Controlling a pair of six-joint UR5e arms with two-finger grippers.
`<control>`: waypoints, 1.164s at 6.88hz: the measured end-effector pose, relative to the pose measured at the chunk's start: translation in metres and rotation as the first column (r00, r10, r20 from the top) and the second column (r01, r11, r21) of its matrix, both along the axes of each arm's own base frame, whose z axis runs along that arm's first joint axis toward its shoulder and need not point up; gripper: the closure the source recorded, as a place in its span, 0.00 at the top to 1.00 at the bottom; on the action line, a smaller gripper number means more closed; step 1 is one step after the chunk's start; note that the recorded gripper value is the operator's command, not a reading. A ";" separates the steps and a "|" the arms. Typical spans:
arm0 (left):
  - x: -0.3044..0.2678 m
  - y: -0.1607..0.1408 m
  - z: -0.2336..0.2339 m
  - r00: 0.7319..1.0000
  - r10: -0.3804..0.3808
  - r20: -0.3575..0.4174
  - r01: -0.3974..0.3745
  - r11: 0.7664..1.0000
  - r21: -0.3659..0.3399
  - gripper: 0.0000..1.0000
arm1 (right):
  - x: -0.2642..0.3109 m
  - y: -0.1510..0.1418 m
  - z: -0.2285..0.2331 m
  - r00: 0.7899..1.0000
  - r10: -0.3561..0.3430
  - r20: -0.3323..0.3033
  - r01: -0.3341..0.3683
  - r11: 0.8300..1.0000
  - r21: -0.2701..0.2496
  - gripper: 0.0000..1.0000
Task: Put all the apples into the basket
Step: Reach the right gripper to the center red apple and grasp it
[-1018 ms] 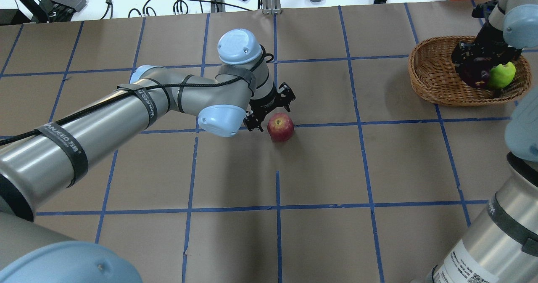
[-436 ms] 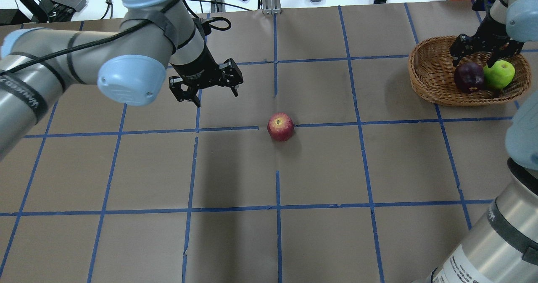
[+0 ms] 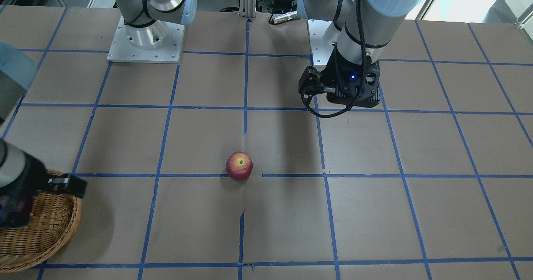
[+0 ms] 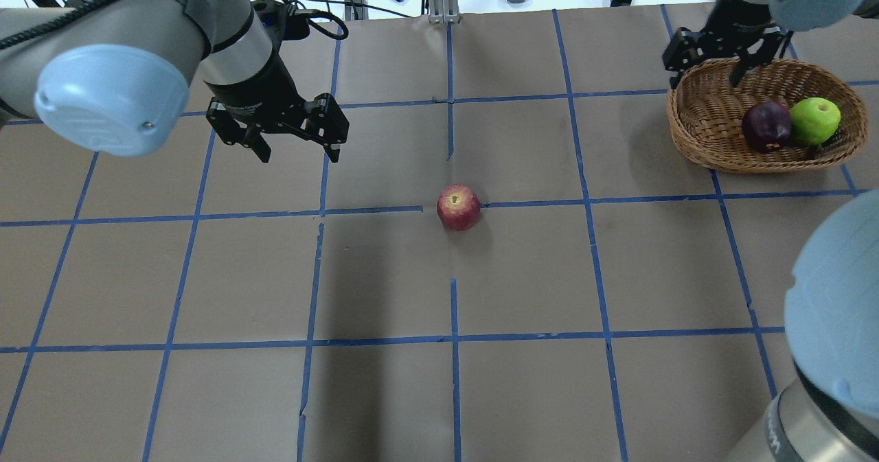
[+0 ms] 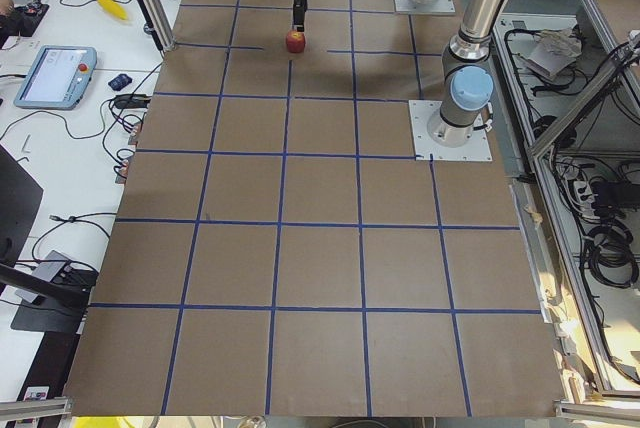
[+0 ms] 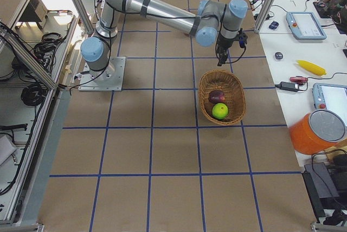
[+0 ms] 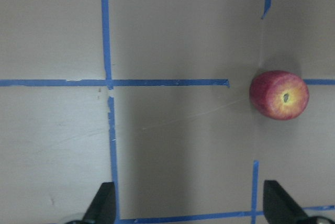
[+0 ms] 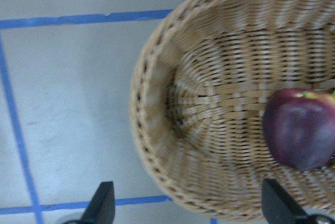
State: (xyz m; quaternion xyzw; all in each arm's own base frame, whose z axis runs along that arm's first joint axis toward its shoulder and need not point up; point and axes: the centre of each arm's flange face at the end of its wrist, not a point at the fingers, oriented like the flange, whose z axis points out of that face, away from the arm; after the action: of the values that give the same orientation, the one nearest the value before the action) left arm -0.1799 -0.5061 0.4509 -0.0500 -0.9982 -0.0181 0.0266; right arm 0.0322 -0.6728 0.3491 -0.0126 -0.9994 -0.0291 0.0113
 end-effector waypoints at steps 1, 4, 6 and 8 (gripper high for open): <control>0.001 -0.005 0.015 1.000 -0.012 0.004 0.012 1.000 0.010 1.00 | 0.076 0.010 0.001 1.000 -0.005 0.027 0.004 1.000 0.006 1.00; 0.002 -0.016 0.028 1.000 -0.010 0.001 0.010 1.000 0.019 1.00 | 0.236 0.043 -0.043 0.989 -0.115 0.097 0.105 0.989 0.101 1.00; 0.004 -0.016 0.034 1.000 -0.011 0.006 0.011 1.000 0.008 1.00 | 0.293 0.063 -0.090 0.991 -0.114 0.071 0.100 0.979 0.177 1.00; 0.005 -0.013 0.040 1.000 -0.011 0.007 0.011 1.000 -0.022 1.00 | 0.312 0.073 -0.122 0.994 -0.097 0.047 0.085 0.971 0.223 1.00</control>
State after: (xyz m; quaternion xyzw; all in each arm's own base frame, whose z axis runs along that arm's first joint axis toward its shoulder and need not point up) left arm -0.1747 -0.5192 0.4912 -0.0556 -0.9982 -0.0072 0.0223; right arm 0.3446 -0.5999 0.2274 -0.0562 -0.9883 -0.1405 -0.0173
